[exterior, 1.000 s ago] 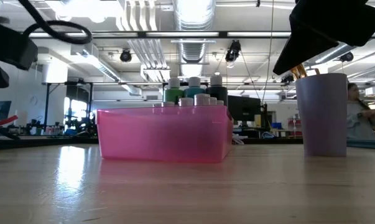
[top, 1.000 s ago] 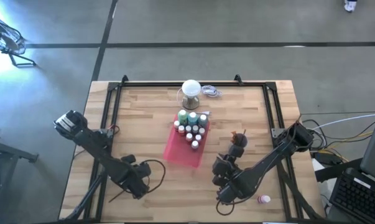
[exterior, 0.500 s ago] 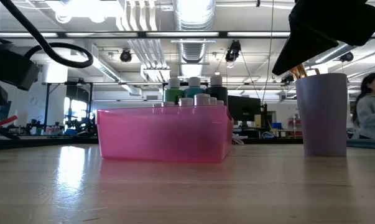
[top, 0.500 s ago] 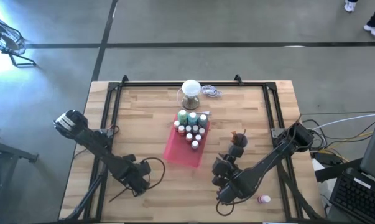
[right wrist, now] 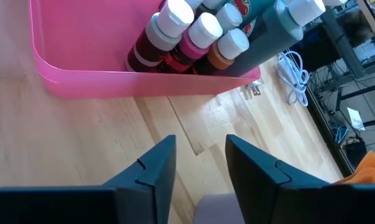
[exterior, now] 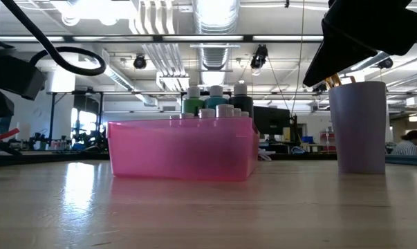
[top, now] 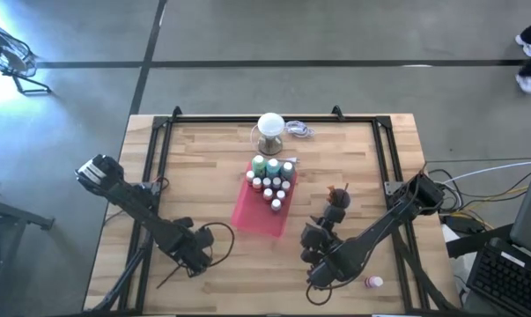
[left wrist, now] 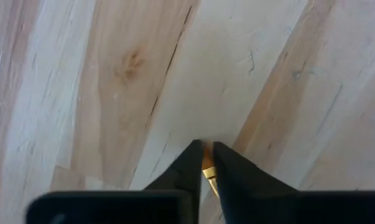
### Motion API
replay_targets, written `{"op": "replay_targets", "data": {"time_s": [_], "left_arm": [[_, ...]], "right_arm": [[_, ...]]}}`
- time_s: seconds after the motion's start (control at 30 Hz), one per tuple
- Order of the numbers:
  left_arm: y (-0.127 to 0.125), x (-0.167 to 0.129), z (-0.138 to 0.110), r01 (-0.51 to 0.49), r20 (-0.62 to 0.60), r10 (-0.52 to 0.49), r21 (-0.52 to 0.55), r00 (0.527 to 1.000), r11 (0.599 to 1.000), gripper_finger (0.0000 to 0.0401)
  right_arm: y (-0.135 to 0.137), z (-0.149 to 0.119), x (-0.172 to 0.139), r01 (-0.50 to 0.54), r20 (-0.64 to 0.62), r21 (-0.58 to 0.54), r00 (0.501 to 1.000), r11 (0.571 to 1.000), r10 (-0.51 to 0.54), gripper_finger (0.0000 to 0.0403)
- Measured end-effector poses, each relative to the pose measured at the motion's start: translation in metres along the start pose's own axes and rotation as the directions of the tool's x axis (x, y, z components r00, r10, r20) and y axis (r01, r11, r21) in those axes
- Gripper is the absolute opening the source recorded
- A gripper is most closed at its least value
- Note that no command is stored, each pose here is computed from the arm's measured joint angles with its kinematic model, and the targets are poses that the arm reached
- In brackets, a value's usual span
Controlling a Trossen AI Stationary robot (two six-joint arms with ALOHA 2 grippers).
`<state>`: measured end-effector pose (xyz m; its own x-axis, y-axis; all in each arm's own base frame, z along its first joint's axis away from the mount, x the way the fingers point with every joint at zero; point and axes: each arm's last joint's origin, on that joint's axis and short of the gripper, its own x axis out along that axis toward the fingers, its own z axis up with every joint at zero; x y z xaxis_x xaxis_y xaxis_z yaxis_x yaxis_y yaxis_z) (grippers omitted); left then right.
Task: Pick & Place Paint Supplies
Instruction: Put the orange paintbrush into the purple cup
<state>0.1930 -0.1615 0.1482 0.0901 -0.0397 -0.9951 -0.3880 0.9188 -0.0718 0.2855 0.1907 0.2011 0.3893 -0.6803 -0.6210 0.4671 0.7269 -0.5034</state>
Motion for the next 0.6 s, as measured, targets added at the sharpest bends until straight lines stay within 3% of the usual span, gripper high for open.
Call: {"op": "replay_targets", "data": {"time_s": [0.13, 0.6], "left_arm": [[0.0, -0.001, 0.0, 0.0, 0.001, 0.0, 0.006, 1.0, 1.0, 0.0007], [-0.012, -0.013, 0.007, 0.057, 0.014, -0.058, 0.055, 0.998, 0.997, 0.0002]], "right_arm": [[0.0, 0.0, 0.0, 0.0, 0.0, 0.0, 1.0, 1.0, 0.0, 0.0143], [0.001, -0.004, 0.004, 0.005, 0.0, -0.003, 1.0, 1.0, -0.005, 0.016]]}}
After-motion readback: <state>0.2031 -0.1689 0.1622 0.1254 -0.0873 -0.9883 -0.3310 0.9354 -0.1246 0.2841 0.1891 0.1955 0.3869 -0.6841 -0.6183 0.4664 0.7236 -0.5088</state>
